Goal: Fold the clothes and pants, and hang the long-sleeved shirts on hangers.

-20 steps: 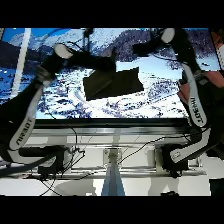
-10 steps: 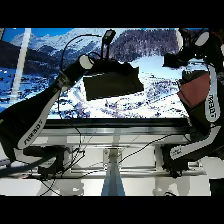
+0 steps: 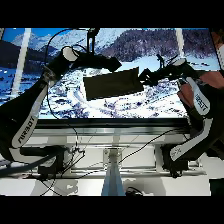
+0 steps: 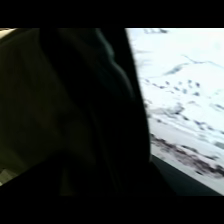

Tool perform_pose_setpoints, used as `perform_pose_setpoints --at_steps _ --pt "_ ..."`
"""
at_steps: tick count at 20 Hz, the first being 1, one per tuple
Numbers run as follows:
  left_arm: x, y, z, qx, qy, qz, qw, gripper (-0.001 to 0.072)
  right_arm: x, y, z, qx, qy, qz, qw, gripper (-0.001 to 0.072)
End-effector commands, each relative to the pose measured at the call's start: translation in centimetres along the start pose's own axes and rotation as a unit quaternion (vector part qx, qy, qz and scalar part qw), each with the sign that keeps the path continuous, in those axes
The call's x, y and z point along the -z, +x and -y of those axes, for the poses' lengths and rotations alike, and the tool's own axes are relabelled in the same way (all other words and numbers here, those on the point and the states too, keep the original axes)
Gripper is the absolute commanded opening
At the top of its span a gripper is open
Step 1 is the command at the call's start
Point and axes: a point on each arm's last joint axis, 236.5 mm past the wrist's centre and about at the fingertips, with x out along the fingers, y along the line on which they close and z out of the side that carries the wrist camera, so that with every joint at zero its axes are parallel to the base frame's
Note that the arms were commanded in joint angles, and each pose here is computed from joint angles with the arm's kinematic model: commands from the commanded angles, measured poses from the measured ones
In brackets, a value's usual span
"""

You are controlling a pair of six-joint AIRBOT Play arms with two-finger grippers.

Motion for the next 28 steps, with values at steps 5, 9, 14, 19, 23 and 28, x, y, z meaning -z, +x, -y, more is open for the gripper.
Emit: perform_pose_setpoints --at_steps 5,9,14,19,23,28 --pt "0.2 -0.7 -0.4 0.003 -0.004 -0.008 1.0 0.0718 1.4 7.4 -8.5 0.006 -0.141 -0.001 0.99 0.0199" --pt "2.2 -4.0 0.8 0.024 0.022 -0.068 0.997 0.0344 -0.2 4.9 -10.0 0.06 -0.216 0.006 0.975 0.0011" --pt "-0.6 -14.4 -5.2 -0.141 0.132 -0.054 0.98 0.0013 -5.2 -9.5 -10.7 0.136 -0.193 0.132 0.963 0.0011" --pt "-3.2 -21.8 -6.4 -0.214 0.147 -0.001 0.966 0.0013 -1.1 -27.3 -7.7 0.243 -0.081 0.223 0.941 0.0011" --pt "-3.3 -22.0 -6.4 -0.216 0.148 0.001 0.965 0.0013 6.6 -43.2 -3.7 0.377 0.034 0.353 0.856 0.0011" --pt "-3.3 -22.0 -6.4 -0.216 0.148 0.001 0.965 0.0013 19.9 -55.9 2.5 0.499 0.236 0.434 0.712 0.0012"
